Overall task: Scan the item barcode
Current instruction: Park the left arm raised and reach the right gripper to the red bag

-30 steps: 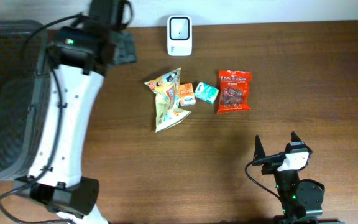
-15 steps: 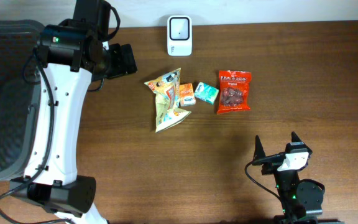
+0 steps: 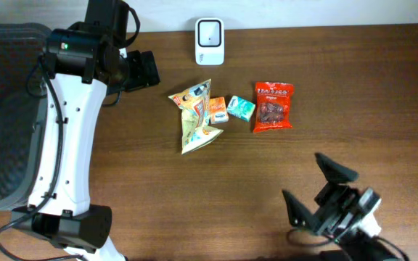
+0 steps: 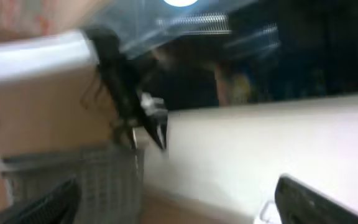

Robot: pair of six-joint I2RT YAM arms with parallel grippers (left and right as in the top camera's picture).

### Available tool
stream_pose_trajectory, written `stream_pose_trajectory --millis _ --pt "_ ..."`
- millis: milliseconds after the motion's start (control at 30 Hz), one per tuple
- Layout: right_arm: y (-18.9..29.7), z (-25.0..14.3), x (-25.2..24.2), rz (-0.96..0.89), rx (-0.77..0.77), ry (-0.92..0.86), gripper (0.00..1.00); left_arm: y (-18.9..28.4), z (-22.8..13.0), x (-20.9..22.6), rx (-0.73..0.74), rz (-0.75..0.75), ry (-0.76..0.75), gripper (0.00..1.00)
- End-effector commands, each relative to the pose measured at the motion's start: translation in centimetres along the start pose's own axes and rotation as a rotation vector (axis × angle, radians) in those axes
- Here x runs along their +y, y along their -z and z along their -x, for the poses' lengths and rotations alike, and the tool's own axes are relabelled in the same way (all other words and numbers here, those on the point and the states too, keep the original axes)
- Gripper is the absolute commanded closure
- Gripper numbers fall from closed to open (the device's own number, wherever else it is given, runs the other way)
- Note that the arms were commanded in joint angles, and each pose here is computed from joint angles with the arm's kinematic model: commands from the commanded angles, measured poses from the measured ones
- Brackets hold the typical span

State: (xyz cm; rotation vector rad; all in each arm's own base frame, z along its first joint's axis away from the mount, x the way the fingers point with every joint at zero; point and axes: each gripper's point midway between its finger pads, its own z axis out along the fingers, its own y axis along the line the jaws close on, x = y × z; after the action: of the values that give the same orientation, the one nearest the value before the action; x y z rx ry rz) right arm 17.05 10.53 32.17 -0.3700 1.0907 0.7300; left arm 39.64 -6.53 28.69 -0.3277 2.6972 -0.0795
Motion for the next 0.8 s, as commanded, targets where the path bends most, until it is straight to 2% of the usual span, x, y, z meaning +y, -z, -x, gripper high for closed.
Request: stream_pose_trajectory --millis 0,33,133,167,233,333,400,433,467,533,600,667,767 --pt "-2.1 3.3 -0.5 -0.08 0.15 0.005 0.02 0.2 -0.1 -0.1 -0.001 -0.009 0.012 0.01" --pt "-2.8 3.3 -1.1 -0.112 0.243 -0.02 0.02 0.2 -0.1 -0.1 -0.001 -0.009 0.012 0.01" --pt "-4.8 0.9 -5.2 -0.316 0.662 -0.29 0.02 0.2 -0.1 -0.1 -0.001 -0.009 0.012 0.01" --pt "-5.4 0.1 -5.9 -0.338 0.74 -0.353 0.02 0.2 -0.1 -0.1 -0.001 -0.009 0.012 0.01" --pt "-8.3 -1.9 -6.6 -0.257 0.855 -0.522 0.02 0.2 -0.1 -0.1 -0.001 -0.009 0.012 0.01" --pt "-9.7 -7.4 -8.3 -0.191 0.985 -0.703 0.02 0.2 -0.1 -0.1 -0.001 -0.009 0.012 0.01" --pt "-10.0 -10.9 -10.6 -0.214 1.036 -0.705 0.01 0.2 -0.1 -0.1 -0.001 -0.009 0.012 0.01" --pt "-9.7 -13.8 -13.4 -0.302 1.091 -0.666 0.09 0.2 -0.1 -0.1 -0.001 -0.009 0.012 0.01" --pt "-9.5 -15.3 -15.3 -0.375 1.134 -0.654 0.11 0.2 -0.1 -0.1 -0.001 -0.009 0.012 0.01" --pt "-8.4 -17.9 -19.5 -0.577 1.304 -0.639 0.06 0.2 -0.1 -0.1 -0.001 -0.009 0.012 0.01" --pt "-8.7 -19.8 -21.4 -0.624 1.387 -0.665 0.01 0.2 -0.1 -0.1 -0.001 -0.009 0.012 0.01" --pt "-8.9 -22.1 -22.7 -0.629 1.402 -0.674 0.02 0.2 -0.1 -0.1 -0.001 -0.009 0.012 0.01" --pt "-6.1 -25.7 -24.5 -0.728 1.504 -0.645 0.01 0.2 -0.1 -0.1 -0.001 -0.009 0.012 0.01"
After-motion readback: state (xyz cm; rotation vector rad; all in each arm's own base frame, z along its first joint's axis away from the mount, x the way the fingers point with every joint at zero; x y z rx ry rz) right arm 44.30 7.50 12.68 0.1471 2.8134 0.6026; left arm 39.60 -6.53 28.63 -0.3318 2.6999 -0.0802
